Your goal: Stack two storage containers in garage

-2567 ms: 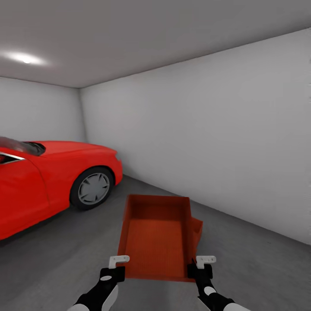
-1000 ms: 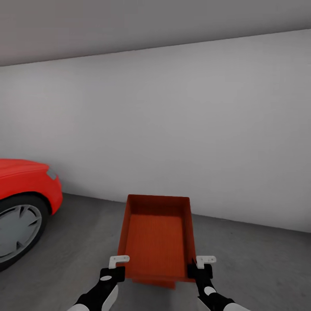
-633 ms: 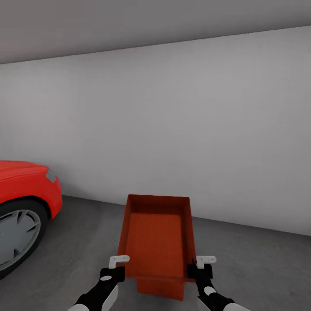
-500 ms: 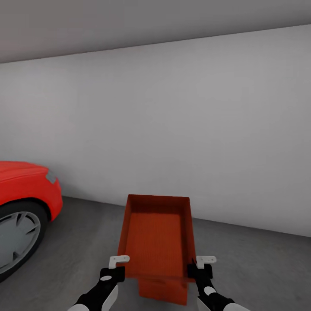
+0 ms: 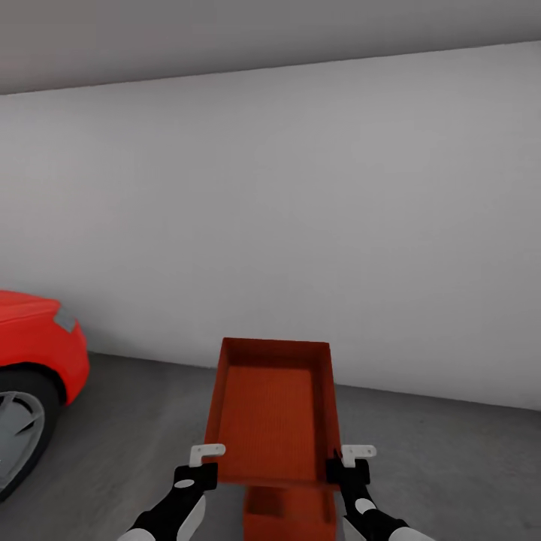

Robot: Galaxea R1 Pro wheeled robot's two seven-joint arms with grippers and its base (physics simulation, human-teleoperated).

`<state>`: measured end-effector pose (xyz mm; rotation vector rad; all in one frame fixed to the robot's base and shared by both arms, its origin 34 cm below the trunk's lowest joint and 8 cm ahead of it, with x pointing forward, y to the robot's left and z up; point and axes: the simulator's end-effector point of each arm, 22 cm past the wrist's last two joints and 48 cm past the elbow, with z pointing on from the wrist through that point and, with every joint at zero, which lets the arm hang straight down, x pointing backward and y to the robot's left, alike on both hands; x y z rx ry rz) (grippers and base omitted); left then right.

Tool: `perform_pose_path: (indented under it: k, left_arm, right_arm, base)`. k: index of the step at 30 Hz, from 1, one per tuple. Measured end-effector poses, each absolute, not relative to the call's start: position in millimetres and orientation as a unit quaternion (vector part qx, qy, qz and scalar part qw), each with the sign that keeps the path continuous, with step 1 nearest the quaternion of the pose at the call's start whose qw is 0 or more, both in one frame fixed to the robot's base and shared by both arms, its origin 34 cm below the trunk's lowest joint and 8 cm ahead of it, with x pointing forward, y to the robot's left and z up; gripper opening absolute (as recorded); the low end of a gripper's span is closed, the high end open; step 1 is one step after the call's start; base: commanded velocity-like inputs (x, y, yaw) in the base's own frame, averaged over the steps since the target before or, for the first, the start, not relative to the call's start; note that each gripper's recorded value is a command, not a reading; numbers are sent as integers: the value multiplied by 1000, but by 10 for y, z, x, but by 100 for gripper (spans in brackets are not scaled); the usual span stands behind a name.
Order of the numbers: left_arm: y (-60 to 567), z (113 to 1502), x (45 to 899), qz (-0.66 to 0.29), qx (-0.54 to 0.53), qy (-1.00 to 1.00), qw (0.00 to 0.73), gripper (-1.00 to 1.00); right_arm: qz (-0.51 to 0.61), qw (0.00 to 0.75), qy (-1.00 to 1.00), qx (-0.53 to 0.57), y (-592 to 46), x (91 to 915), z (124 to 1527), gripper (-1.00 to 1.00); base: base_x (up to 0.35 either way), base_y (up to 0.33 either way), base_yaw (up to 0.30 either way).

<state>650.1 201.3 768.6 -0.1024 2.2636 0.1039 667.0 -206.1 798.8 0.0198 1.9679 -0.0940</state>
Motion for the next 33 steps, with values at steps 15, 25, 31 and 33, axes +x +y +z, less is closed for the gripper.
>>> perform_pose_path:
  k: [15,25,31,33]
  left_arm:
    - [2011,7686,6502,42,-41,904,423,-100]
    - [2007,7687,6502,42,-41,904,423,-100]
    - [2009,7687,6502,42,-41,904,423,-100]
    - [2010,7687,6502,42,-41,904,423,-100]
  right_arm:
    - [-40,553,832,9,-2063,6671,7988,-100]
    - [-40,553,832,8,-2067,6673,7989,-100]
    - [-40,553,832,8,-2065,6672,7988,-100]
    - [-40,553,832,9,-2064,6671,7988,-100]
  base:
    - [7,4,-234]
    - [0,0,-27]
    - [0,0,0]
    - [0,0,0]
